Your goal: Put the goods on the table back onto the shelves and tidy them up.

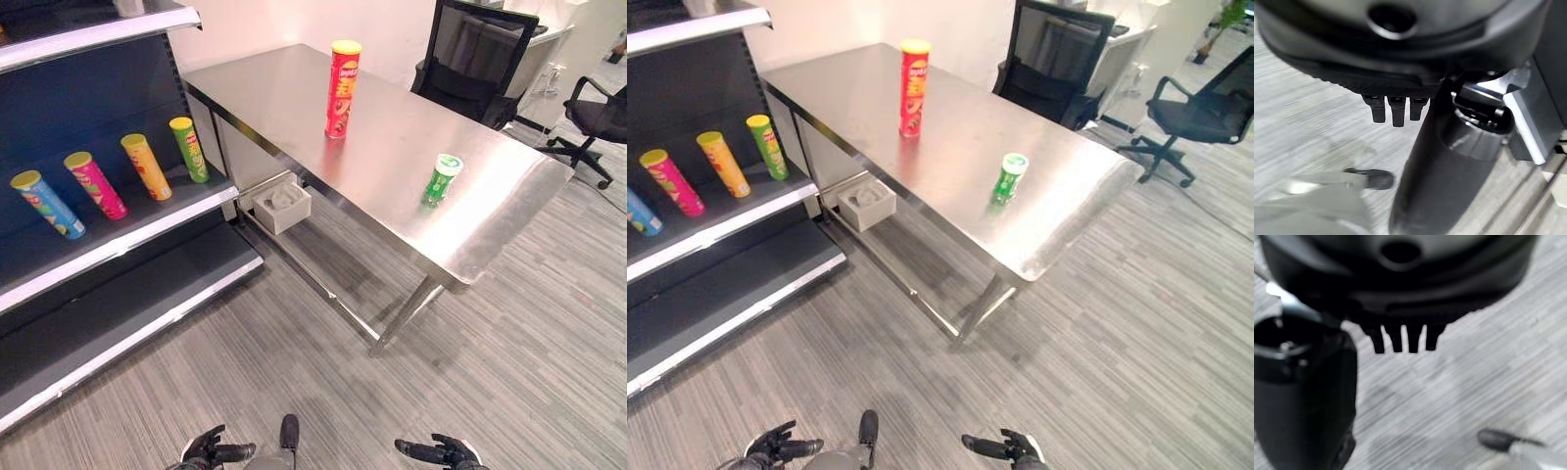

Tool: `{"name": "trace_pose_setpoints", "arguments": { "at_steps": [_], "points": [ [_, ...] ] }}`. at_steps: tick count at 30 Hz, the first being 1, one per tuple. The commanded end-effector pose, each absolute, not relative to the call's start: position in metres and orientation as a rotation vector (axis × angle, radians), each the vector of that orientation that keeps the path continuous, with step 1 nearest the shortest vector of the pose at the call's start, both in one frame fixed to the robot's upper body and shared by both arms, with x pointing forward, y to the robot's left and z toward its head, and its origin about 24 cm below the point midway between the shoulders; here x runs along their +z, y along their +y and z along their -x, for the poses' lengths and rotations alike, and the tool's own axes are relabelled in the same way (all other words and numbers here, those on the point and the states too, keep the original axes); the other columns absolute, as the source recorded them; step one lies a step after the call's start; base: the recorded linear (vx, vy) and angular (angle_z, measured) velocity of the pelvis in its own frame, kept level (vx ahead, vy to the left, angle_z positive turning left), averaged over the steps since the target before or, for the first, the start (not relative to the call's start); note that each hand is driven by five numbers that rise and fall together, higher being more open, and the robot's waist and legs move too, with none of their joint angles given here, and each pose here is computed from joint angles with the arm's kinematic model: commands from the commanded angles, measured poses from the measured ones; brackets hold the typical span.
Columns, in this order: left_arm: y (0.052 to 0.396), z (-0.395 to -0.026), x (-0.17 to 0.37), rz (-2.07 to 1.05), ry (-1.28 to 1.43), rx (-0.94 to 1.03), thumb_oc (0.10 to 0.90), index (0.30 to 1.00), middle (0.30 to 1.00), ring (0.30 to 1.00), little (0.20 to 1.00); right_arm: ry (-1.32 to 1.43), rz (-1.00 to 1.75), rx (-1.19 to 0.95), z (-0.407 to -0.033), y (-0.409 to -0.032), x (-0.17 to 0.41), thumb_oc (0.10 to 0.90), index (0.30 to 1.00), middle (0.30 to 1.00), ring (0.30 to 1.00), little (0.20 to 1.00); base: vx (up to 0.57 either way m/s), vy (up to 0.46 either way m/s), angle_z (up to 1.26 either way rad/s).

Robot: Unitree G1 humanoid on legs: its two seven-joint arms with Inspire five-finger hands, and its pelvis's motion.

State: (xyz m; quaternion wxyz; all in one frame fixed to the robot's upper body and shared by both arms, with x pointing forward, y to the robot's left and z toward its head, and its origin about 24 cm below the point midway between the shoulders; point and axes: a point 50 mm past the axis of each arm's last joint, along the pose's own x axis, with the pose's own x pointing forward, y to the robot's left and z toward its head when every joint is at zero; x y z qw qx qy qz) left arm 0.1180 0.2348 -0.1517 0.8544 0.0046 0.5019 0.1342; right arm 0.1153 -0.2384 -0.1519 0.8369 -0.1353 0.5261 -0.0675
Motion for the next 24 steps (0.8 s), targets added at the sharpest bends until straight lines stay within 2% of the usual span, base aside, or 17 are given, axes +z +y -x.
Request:
{"name": "trace_pose_setpoints", "arguments": {
  "at_steps": [1,7,15,21,24],
  "points": [
    [0.239,-0.139,-0.142,-0.066,0.967,0.244,0.800,0.900,0.900,0.900,0.900,1.006,0.325,-0.183,-0.139,-0.262,-0.135,0.800,0.900,0.900,0.900,0.900,0.00,0.178,-0.08],
    [0.244,-0.158,-0.131,-0.098,0.899,0.230,0.800,0.900,0.900,0.900,0.900,1.025,0.323,-0.200,-0.134,-0.262,-0.137,0.800,0.900,0.900,0.900,0.900,0.07,0.085,0.03],
    [0.245,-0.174,-0.123,-0.107,0.843,0.231,0.800,0.900,0.900,0.900,0.900,1.049,0.312,-0.226,-0.131,-0.267,-0.138,0.800,0.900,0.900,0.900,0.900,0.13,-0.125,-0.11],
    [0.240,-0.162,-0.131,-0.065,0.880,0.259,0.800,0.900,0.900,0.900,0.900,1.139,0.262,-0.299,-0.104,-0.273,-0.146,0.800,0.900,0.900,0.900,0.900,0.13,-0.162,0.22],
    [0.242,-0.144,-0.138,-0.035,0.929,0.302,0.800,0.900,0.900,0.900,0.900,1.164,0.172,-0.460,-0.084,-0.288,-0.146,0.800,0.900,0.900,0.900,0.900,0.13,-0.089,-0.10]
  ]
}}
